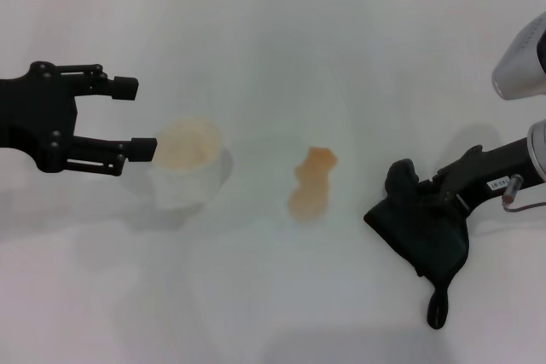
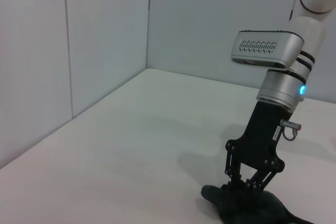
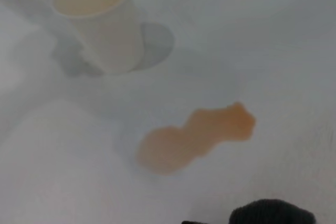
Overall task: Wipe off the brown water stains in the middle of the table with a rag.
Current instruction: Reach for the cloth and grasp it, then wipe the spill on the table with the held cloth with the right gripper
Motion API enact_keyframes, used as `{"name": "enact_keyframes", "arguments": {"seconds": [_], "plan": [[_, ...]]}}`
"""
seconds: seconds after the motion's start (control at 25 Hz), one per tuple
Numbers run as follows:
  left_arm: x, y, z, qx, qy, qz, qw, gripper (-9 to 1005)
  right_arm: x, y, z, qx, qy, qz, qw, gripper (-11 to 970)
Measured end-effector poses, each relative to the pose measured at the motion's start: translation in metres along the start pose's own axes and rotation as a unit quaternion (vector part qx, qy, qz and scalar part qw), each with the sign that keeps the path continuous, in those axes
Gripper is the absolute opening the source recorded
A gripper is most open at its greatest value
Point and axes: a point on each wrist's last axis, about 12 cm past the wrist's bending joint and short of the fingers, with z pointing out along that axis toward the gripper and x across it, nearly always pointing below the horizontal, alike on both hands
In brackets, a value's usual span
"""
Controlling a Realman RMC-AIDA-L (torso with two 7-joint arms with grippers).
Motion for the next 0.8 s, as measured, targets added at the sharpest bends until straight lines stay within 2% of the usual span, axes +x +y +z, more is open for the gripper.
{"name": "enact_keyframes", "arguments": {"seconds": [0.52, 0.8], "plan": [[-0.0007, 0.001, 0.0012, -0.002, -0.001, 0.006, 1.0, 864, 0.001, 0.0025, 0.0011, -0.003, 0.004, 0.003, 1.0, 149], [0.0001, 0.0012, 0.0016, -0.002, -0.002, 0.012, 1.0, 865, -0.0064, 0.0095, 0.0049, -0.009, 0.009, -0.001, 1.0, 86]]}}
